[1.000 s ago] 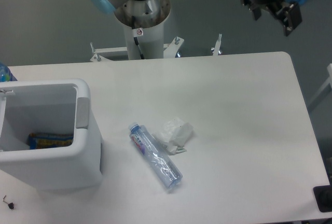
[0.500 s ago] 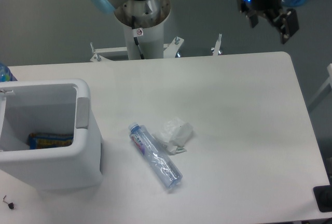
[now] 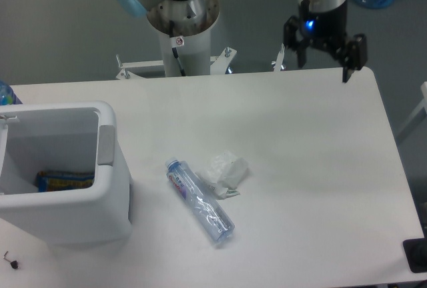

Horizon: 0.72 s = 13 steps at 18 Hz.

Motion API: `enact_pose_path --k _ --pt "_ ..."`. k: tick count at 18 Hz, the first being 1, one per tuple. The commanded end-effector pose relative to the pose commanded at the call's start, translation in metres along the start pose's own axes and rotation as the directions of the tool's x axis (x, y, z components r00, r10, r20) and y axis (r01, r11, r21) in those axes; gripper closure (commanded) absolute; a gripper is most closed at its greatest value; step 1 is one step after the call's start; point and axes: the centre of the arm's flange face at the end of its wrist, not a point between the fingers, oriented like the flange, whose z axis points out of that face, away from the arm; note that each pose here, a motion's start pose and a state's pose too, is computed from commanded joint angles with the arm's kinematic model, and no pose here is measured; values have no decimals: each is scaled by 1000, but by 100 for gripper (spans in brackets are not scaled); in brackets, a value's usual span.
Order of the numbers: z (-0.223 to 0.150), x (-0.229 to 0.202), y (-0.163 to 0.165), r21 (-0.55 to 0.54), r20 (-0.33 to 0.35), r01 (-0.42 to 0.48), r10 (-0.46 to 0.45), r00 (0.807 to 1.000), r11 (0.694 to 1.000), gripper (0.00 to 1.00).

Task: Place the trash in the trash can
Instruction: 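Move the open gripper down over the crumpled white tissue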

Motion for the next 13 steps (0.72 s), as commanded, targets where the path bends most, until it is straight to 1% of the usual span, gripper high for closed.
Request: enact_pose_path --k 2,3,5,7,10,13 --pt "19 12 -2 31 -19 5 -4 1000 999 0" --pt "27 19 -3 50 -41 14 -12 999 999 0" --pt "40 27 -3 51 -71 18 -14 997 999 0" --pt "60 33 -14 48 -111 16 -10 994 999 0" --pt "84 45 -38 45 -167 48 -40 985 998 0" --pt "108 51 -53 31 -207 55 -48 977 998 0"
